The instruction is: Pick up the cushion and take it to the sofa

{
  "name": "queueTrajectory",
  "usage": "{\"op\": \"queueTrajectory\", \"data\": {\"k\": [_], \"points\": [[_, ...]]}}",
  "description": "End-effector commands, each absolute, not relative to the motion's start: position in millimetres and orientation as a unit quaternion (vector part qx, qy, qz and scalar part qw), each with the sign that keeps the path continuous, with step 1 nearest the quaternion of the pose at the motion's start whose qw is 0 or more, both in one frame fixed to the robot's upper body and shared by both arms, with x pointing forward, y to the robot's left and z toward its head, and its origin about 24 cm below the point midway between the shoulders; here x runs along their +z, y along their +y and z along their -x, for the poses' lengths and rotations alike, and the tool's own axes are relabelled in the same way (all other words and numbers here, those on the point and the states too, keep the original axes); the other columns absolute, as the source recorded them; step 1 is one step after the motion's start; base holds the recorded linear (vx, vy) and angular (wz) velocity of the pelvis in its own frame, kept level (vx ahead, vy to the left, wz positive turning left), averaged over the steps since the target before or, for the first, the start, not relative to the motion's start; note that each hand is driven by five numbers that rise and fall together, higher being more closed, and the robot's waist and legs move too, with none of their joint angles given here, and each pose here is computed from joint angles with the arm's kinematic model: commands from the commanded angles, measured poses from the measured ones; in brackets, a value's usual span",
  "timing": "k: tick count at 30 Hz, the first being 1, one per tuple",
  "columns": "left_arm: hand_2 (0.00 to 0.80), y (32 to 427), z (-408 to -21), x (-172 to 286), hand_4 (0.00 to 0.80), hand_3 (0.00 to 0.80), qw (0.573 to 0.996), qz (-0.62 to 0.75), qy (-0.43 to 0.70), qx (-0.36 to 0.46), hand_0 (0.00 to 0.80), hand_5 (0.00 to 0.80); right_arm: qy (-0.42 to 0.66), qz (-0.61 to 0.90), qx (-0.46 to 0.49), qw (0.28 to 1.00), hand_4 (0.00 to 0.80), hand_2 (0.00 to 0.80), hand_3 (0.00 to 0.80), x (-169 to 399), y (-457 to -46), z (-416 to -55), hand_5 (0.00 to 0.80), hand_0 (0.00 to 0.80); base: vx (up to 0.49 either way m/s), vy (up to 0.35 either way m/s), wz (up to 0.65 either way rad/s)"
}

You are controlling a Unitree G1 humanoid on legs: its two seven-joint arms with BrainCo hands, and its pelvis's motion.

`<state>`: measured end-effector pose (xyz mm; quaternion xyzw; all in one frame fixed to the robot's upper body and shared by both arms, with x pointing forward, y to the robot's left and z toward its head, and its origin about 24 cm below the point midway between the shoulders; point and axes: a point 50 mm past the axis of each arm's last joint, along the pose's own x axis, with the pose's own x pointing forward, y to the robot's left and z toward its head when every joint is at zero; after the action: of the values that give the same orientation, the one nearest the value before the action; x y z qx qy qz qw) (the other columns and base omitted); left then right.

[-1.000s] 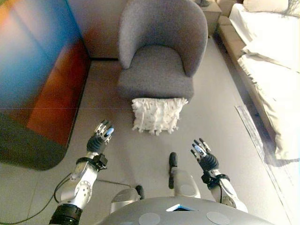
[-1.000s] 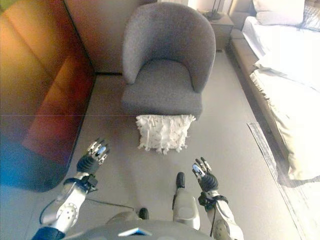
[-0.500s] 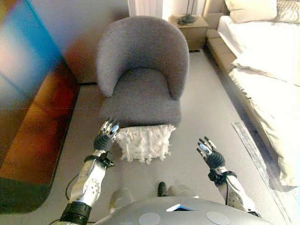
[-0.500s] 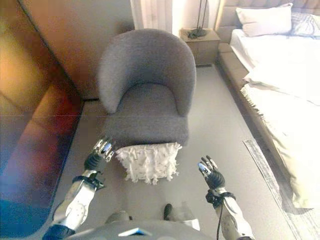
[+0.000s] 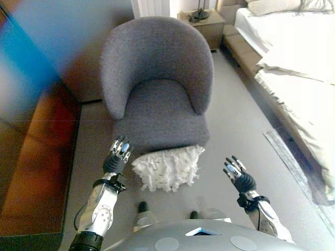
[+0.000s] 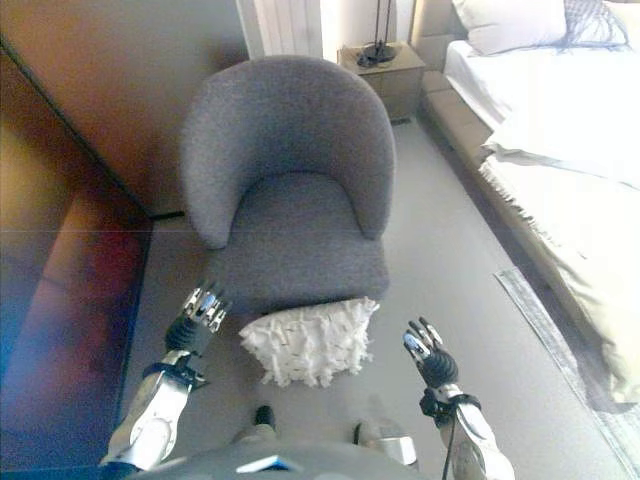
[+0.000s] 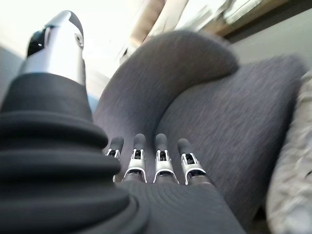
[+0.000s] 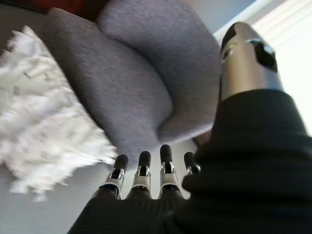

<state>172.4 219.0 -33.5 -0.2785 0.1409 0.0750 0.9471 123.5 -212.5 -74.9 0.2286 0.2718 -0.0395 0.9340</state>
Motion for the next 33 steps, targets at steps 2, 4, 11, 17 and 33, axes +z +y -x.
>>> {"op": "queueTrajectory", "data": {"k": [2, 4, 11, 17, 33], "points": [[0.000, 235, -186, -11, 0.000, 0.000, 0.961, 0.259, 0.076, 0.060, 0.000, 0.000, 0.182, -0.242, -0.028, 0.953, 0.000, 0.000, 0.000, -47, -209, -152, 0.000, 0.000, 0.153, 0.184, 0.10], [0.000, 235, -188, -10, 0.000, 0.000, 0.965, 0.248, 0.073, 0.052, 0.000, 0.000, 0.179, -0.248, -0.032, 0.952, 0.000, 0.000, 0.000, -45, -209, -151, 0.000, 0.000, 0.176, 0.199, 0.11], [0.000, 242, -181, -7, 0.000, 0.000, 0.971, 0.223, 0.075, 0.052, 0.000, 0.000, 0.180, -0.264, -0.022, 0.947, 0.000, 0.000, 0.000, -45, -197, -158, 0.000, 0.000, 0.170, 0.193, 0.08], [0.000, 249, -176, -5, 0.000, 0.000, 0.979, 0.180, 0.087, 0.034, 0.000, 0.000, 0.179, -0.273, -0.025, 0.945, 0.000, 0.000, 0.000, -48, -188, -156, 0.000, 0.000, 0.169, 0.274, -0.13], [0.000, 255, -178, 1, 0.000, 0.000, 0.976, 0.200, 0.075, 0.039, 0.000, 0.000, 0.197, -0.266, -0.011, 0.943, 0.000, 0.000, 0.000, -54, -186, -154, 0.000, 0.000, 0.213, -0.092, -0.09]]}}
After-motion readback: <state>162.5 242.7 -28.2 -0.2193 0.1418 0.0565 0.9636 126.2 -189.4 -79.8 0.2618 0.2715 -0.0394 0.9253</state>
